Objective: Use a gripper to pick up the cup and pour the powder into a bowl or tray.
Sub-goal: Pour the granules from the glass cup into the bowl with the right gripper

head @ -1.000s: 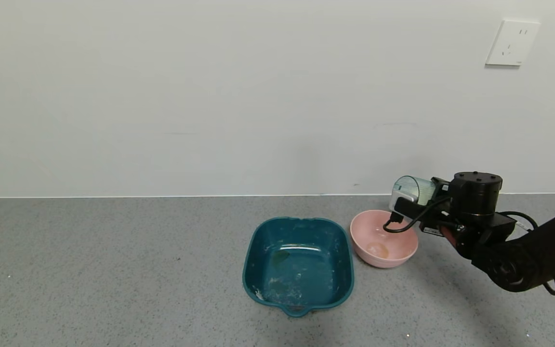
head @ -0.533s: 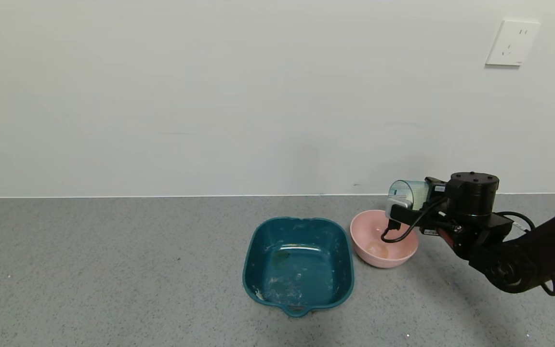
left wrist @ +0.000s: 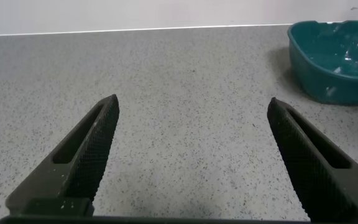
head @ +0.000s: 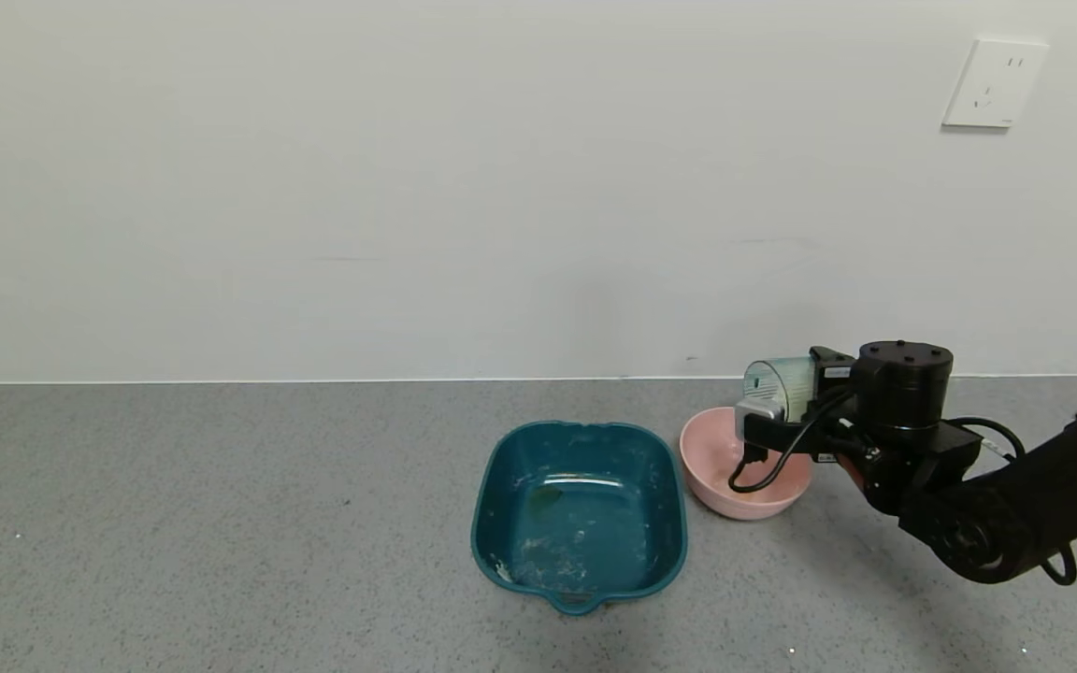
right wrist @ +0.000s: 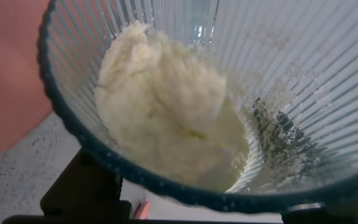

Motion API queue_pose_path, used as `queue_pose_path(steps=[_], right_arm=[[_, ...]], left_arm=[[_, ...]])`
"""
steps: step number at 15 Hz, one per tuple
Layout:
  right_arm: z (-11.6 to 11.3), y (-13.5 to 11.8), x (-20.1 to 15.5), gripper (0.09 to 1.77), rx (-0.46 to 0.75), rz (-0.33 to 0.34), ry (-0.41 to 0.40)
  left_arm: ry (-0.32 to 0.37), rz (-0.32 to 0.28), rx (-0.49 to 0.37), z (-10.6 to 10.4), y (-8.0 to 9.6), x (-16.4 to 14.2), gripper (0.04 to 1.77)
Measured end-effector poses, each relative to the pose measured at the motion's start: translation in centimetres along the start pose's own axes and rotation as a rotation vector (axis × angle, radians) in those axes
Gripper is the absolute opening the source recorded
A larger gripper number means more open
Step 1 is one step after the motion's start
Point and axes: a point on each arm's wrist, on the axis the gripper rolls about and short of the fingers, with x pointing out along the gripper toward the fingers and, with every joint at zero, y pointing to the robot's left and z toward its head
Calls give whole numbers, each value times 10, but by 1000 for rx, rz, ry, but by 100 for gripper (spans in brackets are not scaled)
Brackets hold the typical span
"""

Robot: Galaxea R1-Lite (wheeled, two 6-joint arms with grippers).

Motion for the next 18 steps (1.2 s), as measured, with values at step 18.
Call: queue_pose_path(steps=[18], right_arm=[[-1, 13, -15, 134, -265, -27, 45]], left_arm=[[0, 0, 0, 0, 0, 0, 172]])
